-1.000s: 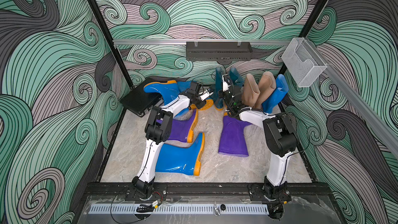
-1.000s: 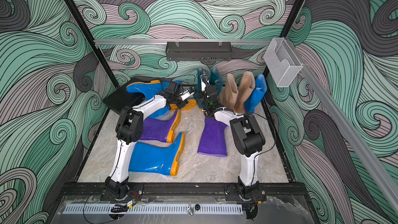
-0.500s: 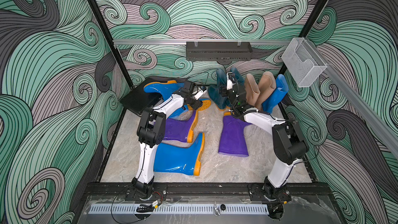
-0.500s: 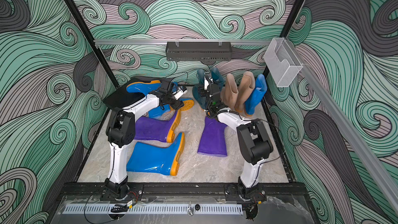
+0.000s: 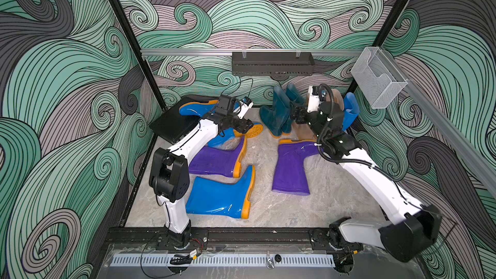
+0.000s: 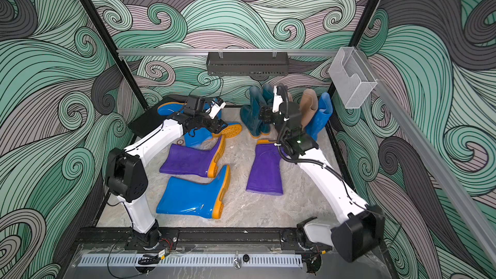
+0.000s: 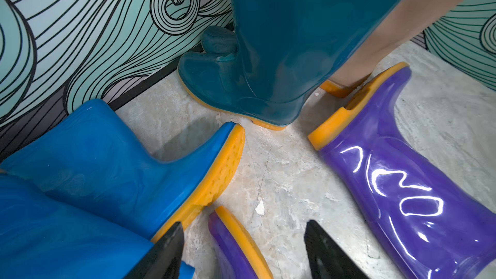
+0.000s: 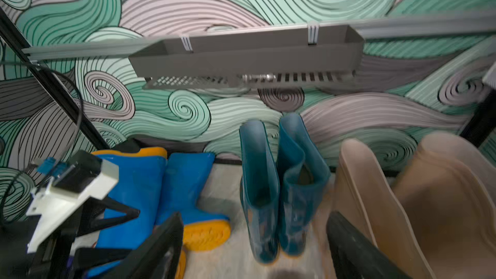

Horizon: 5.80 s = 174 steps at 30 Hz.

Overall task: Match and arrange rain boots in pairs
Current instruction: Adjust the rain boot at the center of the board.

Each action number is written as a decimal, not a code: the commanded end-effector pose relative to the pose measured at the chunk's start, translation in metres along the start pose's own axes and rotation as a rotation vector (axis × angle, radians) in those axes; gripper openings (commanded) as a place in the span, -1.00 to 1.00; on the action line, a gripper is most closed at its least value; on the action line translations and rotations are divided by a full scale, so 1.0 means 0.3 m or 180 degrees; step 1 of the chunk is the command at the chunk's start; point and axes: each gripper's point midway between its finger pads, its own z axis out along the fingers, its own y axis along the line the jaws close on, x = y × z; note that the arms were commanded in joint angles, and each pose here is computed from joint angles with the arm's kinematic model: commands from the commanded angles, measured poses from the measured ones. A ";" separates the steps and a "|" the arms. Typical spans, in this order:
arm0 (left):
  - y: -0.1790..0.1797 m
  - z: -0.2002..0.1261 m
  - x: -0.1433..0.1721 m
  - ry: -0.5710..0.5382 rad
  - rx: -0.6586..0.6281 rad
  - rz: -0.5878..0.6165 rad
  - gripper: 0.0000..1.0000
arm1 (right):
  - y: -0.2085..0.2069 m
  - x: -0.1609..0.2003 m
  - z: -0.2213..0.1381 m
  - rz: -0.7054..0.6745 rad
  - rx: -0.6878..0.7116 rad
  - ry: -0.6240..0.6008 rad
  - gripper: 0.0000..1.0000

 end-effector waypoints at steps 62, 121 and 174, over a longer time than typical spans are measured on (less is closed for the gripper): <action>-0.657 -0.057 0.227 -0.0450 0.1114 0.2663 0.67 | 0.006 0.601 -0.261 0.2215 -0.0679 0.2083 -0.97; -0.799 -0.171 -0.050 0.0604 0.1418 0.0808 -1.00 | 0.012 0.519 0.031 0.2193 -0.0930 0.2001 0.52; -0.654 -0.163 -0.181 0.0200 0.1054 -0.2105 -0.99 | 0.014 0.902 0.164 0.0767 -0.0421 0.3206 0.72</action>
